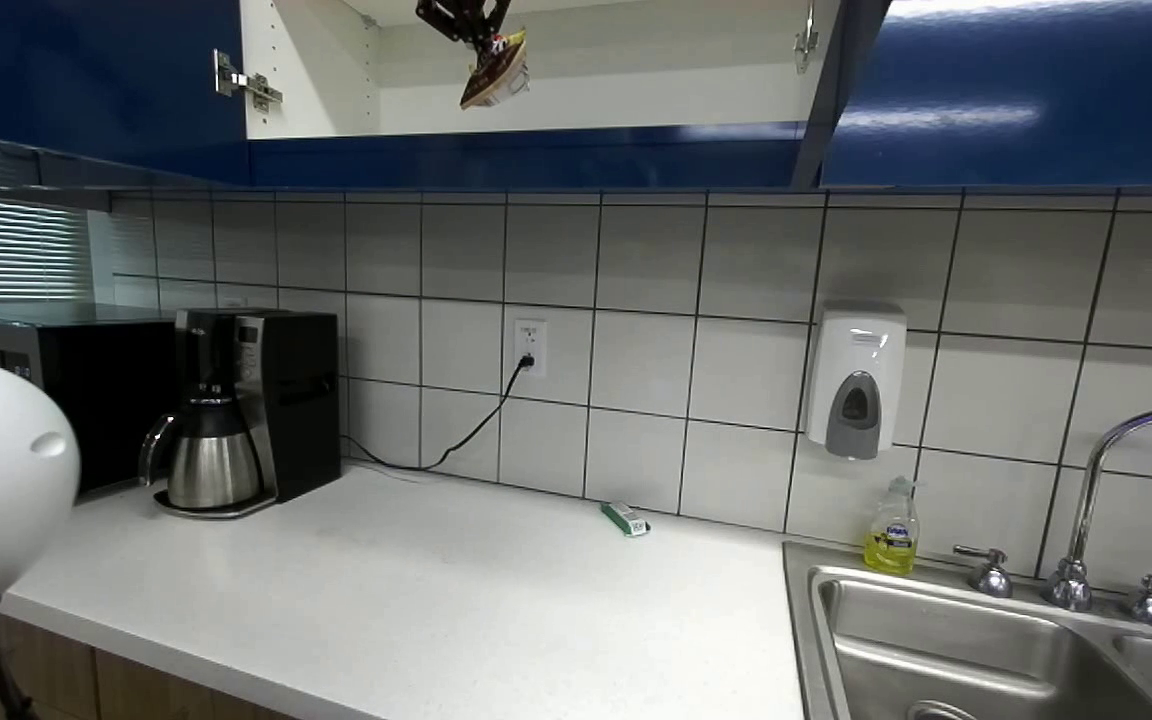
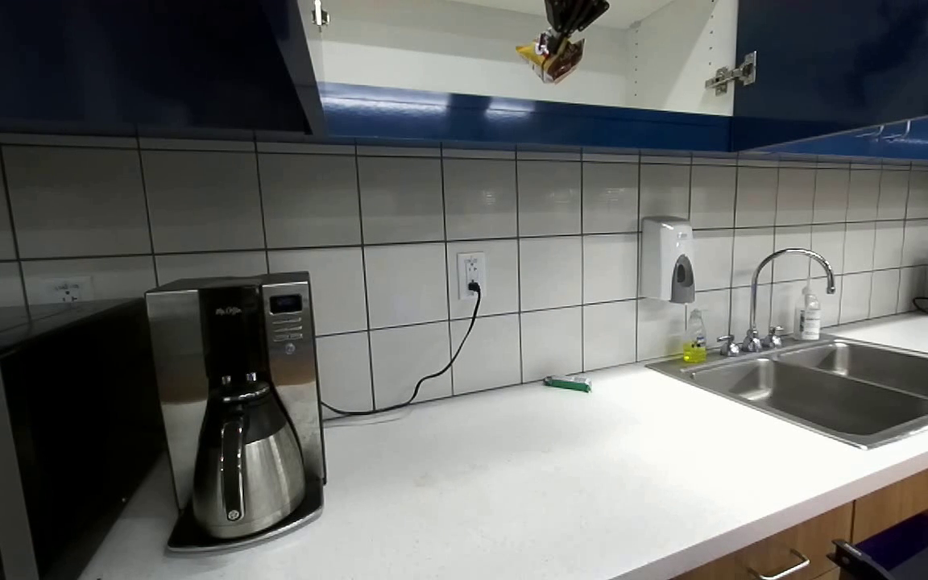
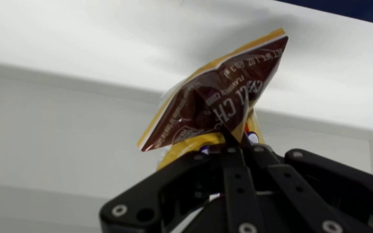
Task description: Pick up the snack from the countertop and put it in the open upper cabinet.
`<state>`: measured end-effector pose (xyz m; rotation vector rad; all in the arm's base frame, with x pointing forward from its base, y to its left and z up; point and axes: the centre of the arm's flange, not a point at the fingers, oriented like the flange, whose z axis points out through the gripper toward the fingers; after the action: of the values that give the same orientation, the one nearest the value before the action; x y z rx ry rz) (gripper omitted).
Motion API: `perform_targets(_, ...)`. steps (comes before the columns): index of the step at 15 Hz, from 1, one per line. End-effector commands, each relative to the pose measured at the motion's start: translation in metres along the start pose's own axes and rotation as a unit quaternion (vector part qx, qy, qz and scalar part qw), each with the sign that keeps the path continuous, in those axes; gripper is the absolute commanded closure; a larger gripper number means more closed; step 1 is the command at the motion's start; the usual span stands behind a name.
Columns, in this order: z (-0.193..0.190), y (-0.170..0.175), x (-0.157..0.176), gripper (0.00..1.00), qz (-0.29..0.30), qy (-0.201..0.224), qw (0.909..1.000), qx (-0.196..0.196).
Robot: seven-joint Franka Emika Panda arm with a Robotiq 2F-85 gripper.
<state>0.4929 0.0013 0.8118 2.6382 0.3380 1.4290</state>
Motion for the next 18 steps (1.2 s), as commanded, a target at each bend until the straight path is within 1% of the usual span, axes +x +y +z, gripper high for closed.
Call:
perform_targets(1,0.02,0.011,0.029,1.0,-0.004,-0.014,0.9999,0.004)
perform_targets(8,0.054,0.019,0.039,1.0,0.005,-0.037,0.9993,0.002)
perform_targets(18,0.081,0.03,0.036,1.0,0.015,-0.065,0.9978,-0.001)
